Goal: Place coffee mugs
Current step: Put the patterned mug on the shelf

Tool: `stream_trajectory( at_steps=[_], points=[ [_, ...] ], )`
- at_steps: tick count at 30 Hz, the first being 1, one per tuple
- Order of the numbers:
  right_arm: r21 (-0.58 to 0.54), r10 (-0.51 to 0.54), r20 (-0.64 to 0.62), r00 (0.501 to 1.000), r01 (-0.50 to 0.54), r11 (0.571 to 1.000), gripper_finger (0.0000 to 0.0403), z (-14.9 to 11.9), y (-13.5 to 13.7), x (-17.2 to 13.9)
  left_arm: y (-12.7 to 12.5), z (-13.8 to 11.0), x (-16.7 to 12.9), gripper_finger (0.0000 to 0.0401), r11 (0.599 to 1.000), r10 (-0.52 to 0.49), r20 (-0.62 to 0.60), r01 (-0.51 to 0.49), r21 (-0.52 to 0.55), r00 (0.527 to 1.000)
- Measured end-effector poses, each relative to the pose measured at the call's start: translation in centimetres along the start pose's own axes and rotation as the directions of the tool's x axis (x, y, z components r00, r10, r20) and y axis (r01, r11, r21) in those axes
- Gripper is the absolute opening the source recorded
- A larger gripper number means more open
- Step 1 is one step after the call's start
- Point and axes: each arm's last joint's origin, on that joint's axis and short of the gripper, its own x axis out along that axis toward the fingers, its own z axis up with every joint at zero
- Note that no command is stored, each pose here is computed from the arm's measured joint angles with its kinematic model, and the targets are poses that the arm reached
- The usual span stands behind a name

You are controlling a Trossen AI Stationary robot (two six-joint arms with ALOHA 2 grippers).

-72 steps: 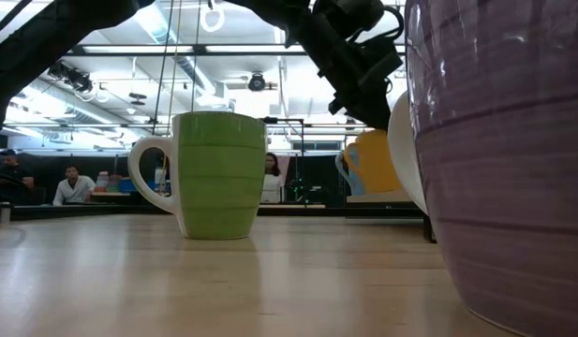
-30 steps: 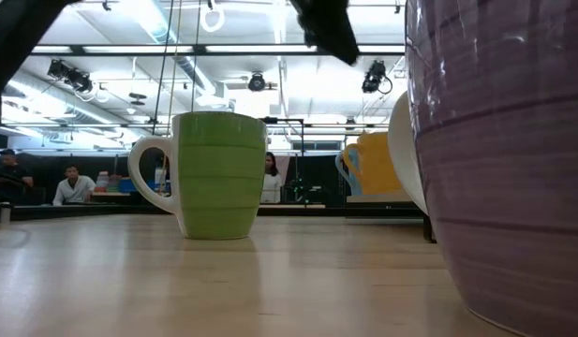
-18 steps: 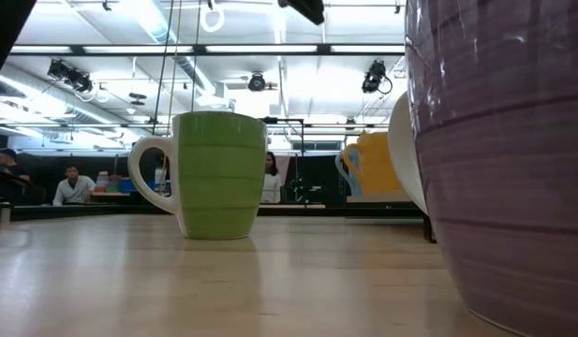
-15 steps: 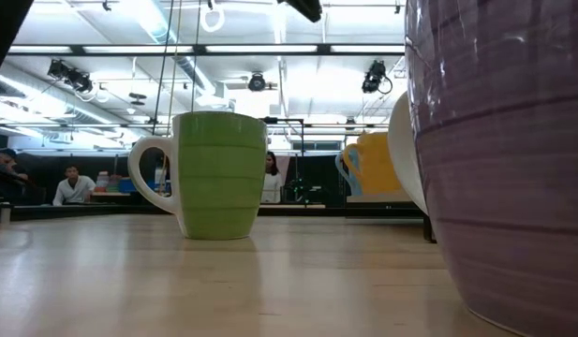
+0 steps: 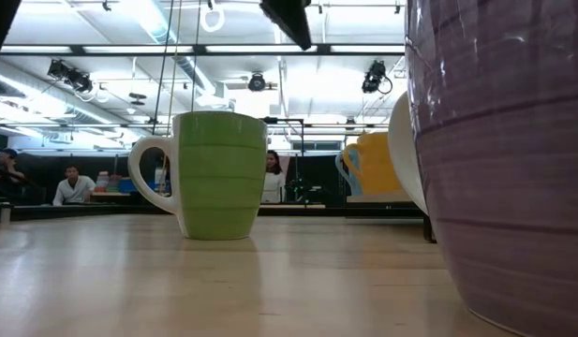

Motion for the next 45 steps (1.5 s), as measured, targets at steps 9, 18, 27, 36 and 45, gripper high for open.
stream_trajectory(
  at_steps=[9,18,27,36,45],
  points=[
    [-0.054,-0.173,-0.063,0.983,0.17,0.984,0.0158,-0.8,-0.3,2.5,0.0,0.4,0.0,0.0132,1.0,-0.001,0.05,0.001,-0.006,0.999],
    [-0.086,-0.256,-0.095,0.962,0.248,0.965,0.0158,-1.2,-0.4,3.8,0.0,0.5,0.0,0.0132,1.0,-0.001,0.05,0.001,-0.005,0.999],
    [-0.166,-0.313,-0.111,0.943,0.293,0.942,0.0158,-1.7,-0.2,5.6,0.0,0.5,0.0,0.0132,1.0,-0.001,0.051,0.002,-0.013,0.999],
    [-0.178,-0.351,-0.122,0.929,0.327,0.928,0.0156,-1.8,-0.2,6.8,0.0,0.5,0.0,0.0132,1.0,-0.001,0.051,0.002,-0.015,0.999],
    [-0.175,-0.356,-0.124,0.926,0.333,0.927,0.011,-1.7,-0.3,6.9,0.0,0.5,0.0,0.0132,1.0,-0.001,0.051,0.002,-0.017,0.999]
  ],
)
